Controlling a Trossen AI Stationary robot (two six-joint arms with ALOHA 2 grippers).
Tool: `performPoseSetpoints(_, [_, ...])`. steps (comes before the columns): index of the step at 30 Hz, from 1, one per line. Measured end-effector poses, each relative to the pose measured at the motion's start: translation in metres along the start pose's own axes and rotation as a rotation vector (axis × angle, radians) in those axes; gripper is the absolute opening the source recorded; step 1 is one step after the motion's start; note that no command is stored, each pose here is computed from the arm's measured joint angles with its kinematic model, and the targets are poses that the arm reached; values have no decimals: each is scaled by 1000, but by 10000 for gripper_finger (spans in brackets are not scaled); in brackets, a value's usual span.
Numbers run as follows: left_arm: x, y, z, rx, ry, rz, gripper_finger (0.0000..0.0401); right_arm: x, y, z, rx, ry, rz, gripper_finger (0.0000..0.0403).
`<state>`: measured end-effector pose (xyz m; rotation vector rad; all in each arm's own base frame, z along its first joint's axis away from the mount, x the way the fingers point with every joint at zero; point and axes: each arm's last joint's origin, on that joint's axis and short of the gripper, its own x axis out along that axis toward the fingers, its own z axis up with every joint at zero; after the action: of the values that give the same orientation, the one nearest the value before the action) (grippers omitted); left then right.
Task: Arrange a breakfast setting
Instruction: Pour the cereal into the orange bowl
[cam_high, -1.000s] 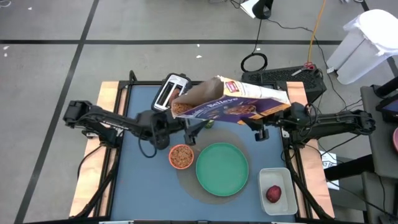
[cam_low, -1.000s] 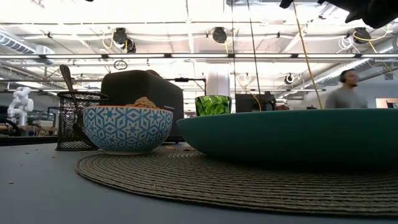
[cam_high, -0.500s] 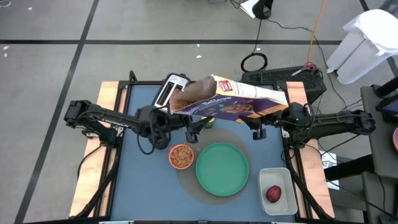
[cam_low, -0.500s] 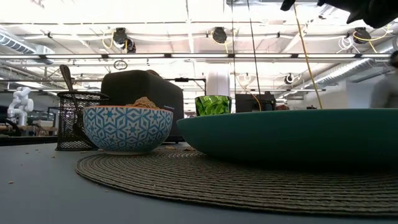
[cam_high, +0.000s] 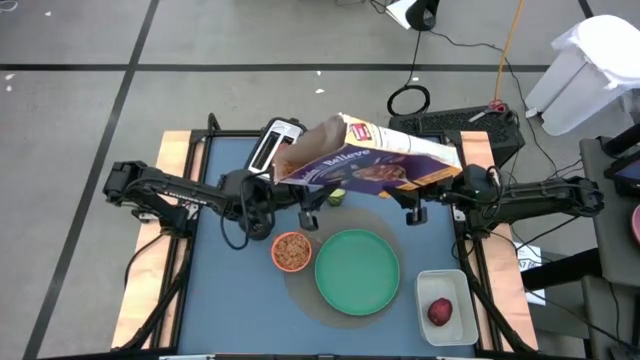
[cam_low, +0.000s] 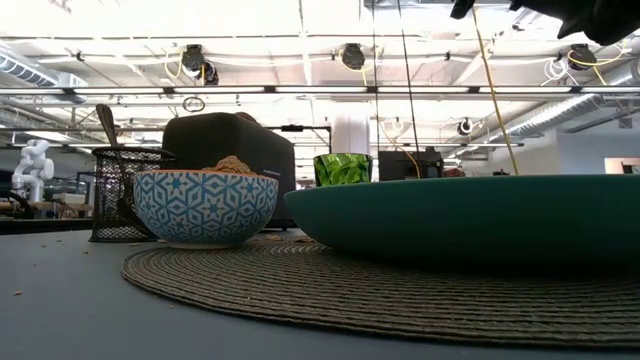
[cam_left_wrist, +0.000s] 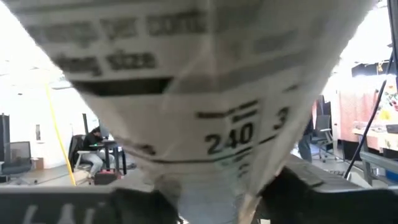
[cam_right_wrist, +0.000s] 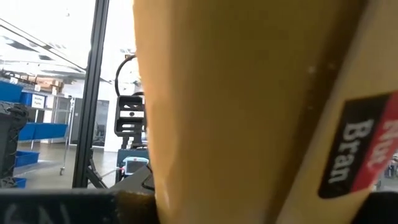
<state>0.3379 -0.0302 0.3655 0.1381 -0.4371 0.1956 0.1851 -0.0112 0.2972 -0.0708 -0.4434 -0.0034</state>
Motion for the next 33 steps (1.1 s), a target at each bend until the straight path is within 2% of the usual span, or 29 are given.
performPoseSetpoints(5, [0,0,0,4,0,-2,130,0,0,-1,3,8,0,180])
performPoseSetpoints(11, [0,0,0,14,0,-1,98,0,0,-1,3,12,1,181])
performPoseSetpoints(23, [0,0,0,21,-1,5,92,0,0,-2,3,23,1,188])
performPoseSetpoints(27, [0,0,0,20,-3,7,92,0,0,-4,1,38,1,218])
performPoseSetpoints(33, [0,1,1,21,-4,14,92,0,0,-6,2,58,2,296])
